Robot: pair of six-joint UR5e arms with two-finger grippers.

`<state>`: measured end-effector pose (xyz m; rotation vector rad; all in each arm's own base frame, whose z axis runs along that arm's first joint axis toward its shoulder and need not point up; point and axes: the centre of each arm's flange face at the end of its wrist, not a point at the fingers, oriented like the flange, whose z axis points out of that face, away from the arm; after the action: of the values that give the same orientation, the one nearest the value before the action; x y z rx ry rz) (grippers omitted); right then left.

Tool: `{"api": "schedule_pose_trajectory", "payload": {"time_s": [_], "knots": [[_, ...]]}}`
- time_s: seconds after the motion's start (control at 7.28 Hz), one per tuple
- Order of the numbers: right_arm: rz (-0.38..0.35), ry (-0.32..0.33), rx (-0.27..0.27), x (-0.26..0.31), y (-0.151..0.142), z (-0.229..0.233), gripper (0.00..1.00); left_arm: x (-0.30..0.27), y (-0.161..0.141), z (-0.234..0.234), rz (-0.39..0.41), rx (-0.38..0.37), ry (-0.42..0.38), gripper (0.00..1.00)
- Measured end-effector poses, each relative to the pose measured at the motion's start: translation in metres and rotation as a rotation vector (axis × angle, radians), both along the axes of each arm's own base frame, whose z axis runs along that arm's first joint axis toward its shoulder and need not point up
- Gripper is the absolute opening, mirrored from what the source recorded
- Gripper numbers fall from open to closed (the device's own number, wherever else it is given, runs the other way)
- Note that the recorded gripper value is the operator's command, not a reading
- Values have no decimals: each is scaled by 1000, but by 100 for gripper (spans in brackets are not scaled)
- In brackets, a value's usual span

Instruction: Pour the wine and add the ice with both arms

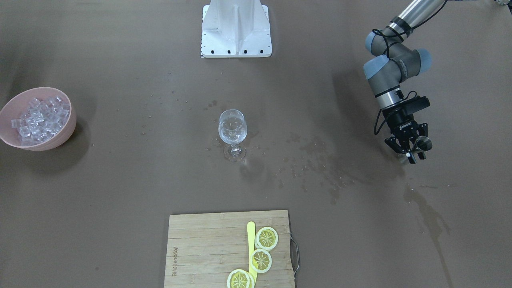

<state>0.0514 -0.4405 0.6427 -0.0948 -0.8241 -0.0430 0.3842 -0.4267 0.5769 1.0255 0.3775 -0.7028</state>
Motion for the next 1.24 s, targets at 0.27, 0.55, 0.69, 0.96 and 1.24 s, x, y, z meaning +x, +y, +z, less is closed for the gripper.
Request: {"api": "schedule_pose_trajectory", "payload": {"time_s": [0.27,0.55,0.69,0.96,1.24], "knots": [[0,0,0,0,0,0,100,-7,-4,-6,-8,0,15,0],[0,0,0,0,0,0,100,-28,-15,-54,3,21,57,0],[0,-1,1,0,0,-1,100,-37,-18,-85,29,42,51,0],[0,-1,1,0,0,-1,100,-40,-17,-149,117,74,43,0],[1,-1,-1,0,-1,0,100,-22,-23,-232,174,81,50,0]]}}
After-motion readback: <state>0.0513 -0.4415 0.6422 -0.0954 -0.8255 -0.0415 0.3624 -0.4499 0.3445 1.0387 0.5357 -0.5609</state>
